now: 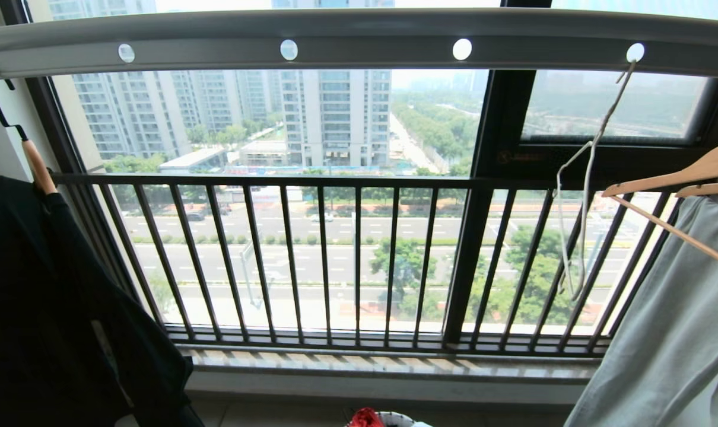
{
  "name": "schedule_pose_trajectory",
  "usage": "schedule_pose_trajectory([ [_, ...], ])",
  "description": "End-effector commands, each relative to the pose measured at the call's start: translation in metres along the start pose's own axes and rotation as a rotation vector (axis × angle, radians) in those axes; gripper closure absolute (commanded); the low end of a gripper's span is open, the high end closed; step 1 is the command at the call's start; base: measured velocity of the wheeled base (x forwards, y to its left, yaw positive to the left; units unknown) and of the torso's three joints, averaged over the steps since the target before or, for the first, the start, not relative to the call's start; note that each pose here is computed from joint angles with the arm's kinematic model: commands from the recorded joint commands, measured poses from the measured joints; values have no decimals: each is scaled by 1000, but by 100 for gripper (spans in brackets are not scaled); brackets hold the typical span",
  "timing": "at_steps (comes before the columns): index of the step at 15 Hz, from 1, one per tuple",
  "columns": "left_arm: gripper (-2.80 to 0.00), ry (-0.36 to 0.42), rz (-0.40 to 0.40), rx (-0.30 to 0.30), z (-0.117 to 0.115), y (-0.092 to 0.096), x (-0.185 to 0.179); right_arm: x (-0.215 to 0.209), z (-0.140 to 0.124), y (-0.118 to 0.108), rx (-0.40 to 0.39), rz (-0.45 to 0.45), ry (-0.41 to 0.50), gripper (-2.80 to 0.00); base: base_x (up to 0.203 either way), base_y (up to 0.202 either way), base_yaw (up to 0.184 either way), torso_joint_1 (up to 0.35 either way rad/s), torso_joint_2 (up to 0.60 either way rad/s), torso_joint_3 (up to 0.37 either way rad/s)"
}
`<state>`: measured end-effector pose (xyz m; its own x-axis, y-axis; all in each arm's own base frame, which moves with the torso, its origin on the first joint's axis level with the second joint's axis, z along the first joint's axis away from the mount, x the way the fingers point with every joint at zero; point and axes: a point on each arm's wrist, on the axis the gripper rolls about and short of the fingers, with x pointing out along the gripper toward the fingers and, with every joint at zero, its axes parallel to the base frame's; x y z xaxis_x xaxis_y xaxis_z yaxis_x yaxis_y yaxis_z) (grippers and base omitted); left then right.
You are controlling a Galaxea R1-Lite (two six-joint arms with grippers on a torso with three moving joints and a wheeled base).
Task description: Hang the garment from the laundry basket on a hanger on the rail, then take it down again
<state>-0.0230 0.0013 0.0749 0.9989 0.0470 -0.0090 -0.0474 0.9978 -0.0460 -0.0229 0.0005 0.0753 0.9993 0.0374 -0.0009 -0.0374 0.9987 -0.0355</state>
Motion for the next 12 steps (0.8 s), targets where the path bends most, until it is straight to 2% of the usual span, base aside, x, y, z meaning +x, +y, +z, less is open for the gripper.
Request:
schedule_pose_trajectory([
  [1, 0, 2, 1, -1, 0, 0, 0, 0, 0, 0, 2, 1, 2, 0, 0, 0, 0, 0, 0, 0],
  [12, 0, 2, 1, -1, 0, 0, 0, 0, 0, 0, 2, 1, 2, 0, 0, 0, 0, 0, 0, 0],
])
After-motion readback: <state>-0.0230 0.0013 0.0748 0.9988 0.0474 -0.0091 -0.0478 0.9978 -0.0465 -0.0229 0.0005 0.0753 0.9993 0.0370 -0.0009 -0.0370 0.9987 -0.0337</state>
